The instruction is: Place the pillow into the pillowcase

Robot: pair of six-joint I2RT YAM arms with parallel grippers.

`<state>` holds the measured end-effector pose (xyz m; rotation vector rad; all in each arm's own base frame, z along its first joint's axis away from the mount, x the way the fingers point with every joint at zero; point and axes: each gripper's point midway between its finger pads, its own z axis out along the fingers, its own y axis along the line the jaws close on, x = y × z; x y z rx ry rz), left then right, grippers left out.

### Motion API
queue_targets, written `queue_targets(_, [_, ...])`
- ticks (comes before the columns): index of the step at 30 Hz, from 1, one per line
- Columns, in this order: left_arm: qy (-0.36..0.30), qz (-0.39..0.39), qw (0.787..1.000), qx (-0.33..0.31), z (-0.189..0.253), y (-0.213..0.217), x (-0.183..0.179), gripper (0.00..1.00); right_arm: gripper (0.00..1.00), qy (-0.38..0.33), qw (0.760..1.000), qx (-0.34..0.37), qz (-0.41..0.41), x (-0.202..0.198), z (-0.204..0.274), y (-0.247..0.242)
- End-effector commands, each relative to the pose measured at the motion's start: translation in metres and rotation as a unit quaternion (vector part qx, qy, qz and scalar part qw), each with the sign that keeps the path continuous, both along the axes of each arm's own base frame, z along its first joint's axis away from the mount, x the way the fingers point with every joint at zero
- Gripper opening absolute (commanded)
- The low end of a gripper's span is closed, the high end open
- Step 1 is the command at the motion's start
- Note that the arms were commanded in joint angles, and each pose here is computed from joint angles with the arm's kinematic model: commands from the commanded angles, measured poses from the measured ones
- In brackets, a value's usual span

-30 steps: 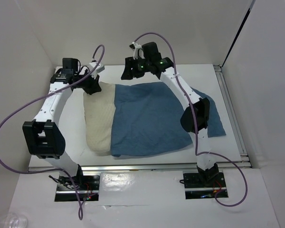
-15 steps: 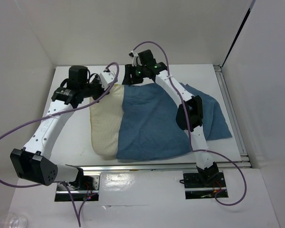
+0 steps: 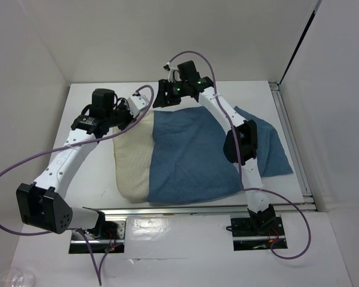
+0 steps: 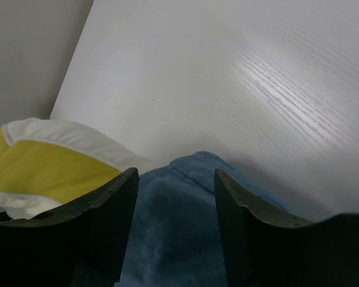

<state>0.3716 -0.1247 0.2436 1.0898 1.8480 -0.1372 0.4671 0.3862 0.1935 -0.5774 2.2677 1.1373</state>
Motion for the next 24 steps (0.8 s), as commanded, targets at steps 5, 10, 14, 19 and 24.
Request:
queue_targets(5, [-0.069,0.006,0.997,0.025,0.004,0.002,0.012,0.0,0.61,-0.018,0.998,0.049,-0.031,-0.007,0.083,-0.036])
queue_targets(10, [-0.073,0.014,0.997,0.024,0.004,0.002,0.017,0.0,0.61,0.0,0.998,0.055,-0.008,-0.025,0.083,-0.027])
queue_targets(14, [-0.077,0.018,0.997,0.025,0.008,0.003,0.021,0.0,0.61,0.016,0.999,0.047,0.007,-0.04,0.074,-0.02])
queue_targets(19, [-0.087,0.021,0.996,0.019,0.02,0.001,0.025,0.0,0.6,0.049,0.998,0.029,0.015,-0.049,0.052,-0.017])
queue_targets(24, [-0.085,0.018,0.996,0.015,0.023,-0.002,0.024,0.0,0.59,0.046,0.999,0.017,0.01,-0.041,0.041,-0.012])
